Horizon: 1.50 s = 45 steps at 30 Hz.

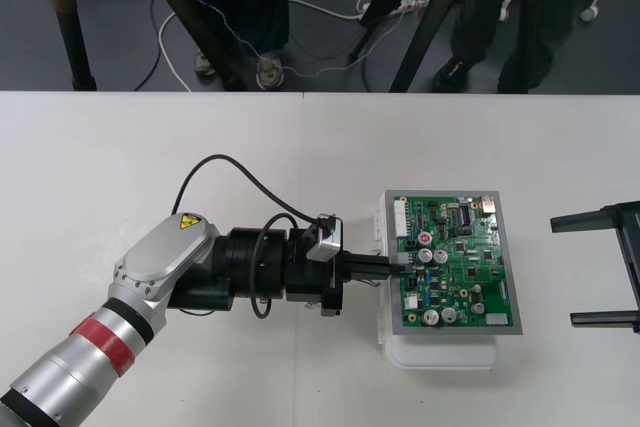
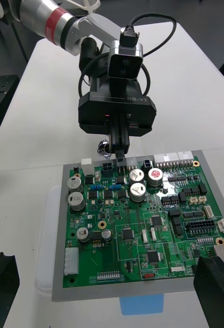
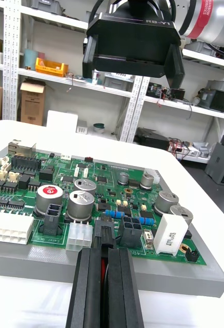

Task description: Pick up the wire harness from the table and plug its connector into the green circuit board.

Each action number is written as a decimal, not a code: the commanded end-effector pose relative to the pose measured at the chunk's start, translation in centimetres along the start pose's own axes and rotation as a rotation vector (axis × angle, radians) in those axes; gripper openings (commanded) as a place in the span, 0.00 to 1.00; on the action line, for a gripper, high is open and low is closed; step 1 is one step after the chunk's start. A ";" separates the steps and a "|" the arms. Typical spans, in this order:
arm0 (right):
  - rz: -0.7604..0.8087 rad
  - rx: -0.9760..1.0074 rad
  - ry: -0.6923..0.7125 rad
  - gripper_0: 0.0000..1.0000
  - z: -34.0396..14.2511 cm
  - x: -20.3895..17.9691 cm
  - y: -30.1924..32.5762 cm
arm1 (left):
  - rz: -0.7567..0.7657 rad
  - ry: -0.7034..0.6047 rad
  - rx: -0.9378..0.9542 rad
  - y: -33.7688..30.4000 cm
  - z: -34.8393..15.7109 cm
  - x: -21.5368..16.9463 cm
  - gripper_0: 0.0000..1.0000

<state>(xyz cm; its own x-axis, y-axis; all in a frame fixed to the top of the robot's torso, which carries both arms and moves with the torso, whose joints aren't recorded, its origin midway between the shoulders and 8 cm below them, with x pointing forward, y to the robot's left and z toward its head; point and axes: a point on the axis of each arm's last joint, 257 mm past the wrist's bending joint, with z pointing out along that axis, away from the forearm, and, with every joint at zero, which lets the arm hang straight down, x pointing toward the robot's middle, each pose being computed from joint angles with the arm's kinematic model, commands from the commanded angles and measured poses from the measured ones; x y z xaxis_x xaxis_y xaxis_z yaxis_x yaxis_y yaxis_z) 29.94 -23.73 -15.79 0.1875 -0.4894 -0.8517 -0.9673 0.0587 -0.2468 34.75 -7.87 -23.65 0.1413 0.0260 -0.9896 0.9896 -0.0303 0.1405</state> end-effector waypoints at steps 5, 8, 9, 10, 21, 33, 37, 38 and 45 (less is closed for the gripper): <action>-0.031 -0.016 -0.007 1.00 0.6 0.0 0.5 | 0.055 -0.063 0.024 0.4 2.1 -3.3 0.72; -0.030 -0.016 -0.007 1.00 0.6 0.0 0.5 | 0.051 -0.053 0.018 0.7 1.0 -3.0 0.75; -0.030 -0.016 -0.007 1.00 0.6 0.0 0.5 | 0.051 -0.050 0.020 0.7 0.7 -2.9 0.75; -0.029 -0.014 -0.007 1.00 0.5 0.0 0.5 | 0.048 -0.045 0.018 0.8 0.0 -2.8 0.75; -0.024 -0.015 0.004 1.00 0.2 0.1 0.4 | 0.053 0.015 0.014 2.0 -6.9 -2.1 0.75; -0.046 -0.006 0.034 1.00 -1.0 -0.9 -1.2 | 0.102 0.095 -0.027 4.5 -14.7 -3.4 0.75; -0.054 0.005 0.037 1.00 -1.8 -1.8 -2.0 | 0.170 0.163 -0.043 5.7 -17.3 -4.5 0.75; -0.054 0.003 0.038 1.00 -2.0 -2.1 -2.1 | 0.190 0.184 -0.049 6.1 -18.2 -5.0 0.75; 0.040 -0.016 0.013 1.00 -2.9 -4.3 -2.5 | 0.209 0.291 -0.053 6.7 -22.7 -8.1 0.75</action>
<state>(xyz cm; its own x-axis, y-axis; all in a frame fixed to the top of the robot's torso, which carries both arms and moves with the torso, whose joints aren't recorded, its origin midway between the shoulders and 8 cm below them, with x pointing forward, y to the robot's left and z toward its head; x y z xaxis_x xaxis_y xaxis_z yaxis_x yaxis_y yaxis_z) 30.53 -23.69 -12.75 0.1571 -0.4767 -0.8649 -0.9756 0.0612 -0.2110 41.32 12.12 -17.52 0.3480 0.2612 -0.9004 0.9287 0.0355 0.3692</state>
